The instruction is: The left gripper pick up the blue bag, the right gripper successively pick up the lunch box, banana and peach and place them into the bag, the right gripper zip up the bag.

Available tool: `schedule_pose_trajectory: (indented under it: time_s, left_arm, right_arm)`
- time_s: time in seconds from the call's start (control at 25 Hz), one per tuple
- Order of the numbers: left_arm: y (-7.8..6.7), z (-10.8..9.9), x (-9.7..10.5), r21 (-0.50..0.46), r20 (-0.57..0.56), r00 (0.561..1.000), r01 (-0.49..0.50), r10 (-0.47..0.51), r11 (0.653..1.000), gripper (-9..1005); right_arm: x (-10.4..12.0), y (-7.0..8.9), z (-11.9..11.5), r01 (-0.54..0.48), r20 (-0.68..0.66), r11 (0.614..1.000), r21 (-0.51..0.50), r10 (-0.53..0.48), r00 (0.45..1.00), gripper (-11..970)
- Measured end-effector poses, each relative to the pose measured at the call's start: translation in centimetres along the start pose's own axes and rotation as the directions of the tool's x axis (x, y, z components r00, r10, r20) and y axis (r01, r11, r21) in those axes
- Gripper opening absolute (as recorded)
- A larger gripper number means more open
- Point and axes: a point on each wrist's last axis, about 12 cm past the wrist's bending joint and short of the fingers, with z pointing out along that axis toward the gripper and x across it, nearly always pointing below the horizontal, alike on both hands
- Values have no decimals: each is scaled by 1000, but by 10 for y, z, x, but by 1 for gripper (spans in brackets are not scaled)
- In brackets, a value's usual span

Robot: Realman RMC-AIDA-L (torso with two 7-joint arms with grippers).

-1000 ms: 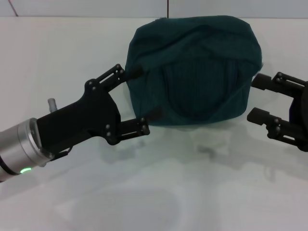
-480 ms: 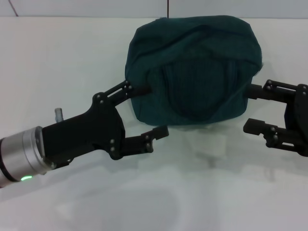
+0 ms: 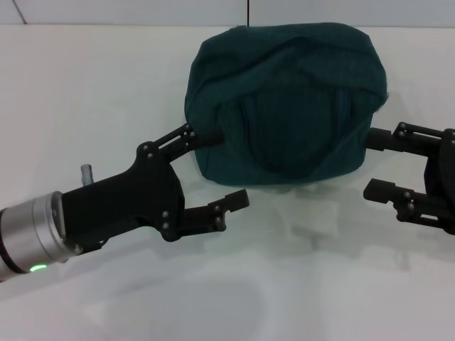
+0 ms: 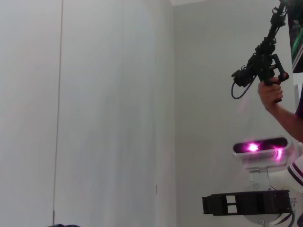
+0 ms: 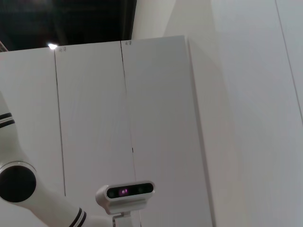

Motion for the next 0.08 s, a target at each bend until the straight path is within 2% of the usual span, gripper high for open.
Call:
schedule_pose_trajectory:
  time_s: [0.08]
  left_arm:
    - [0, 0, 0, -1, 0, 1000, 0, 0, 1000, 887]
  right_arm:
    - [0, 0, 0, 0, 1, 1000, 0, 0, 1000, 632]
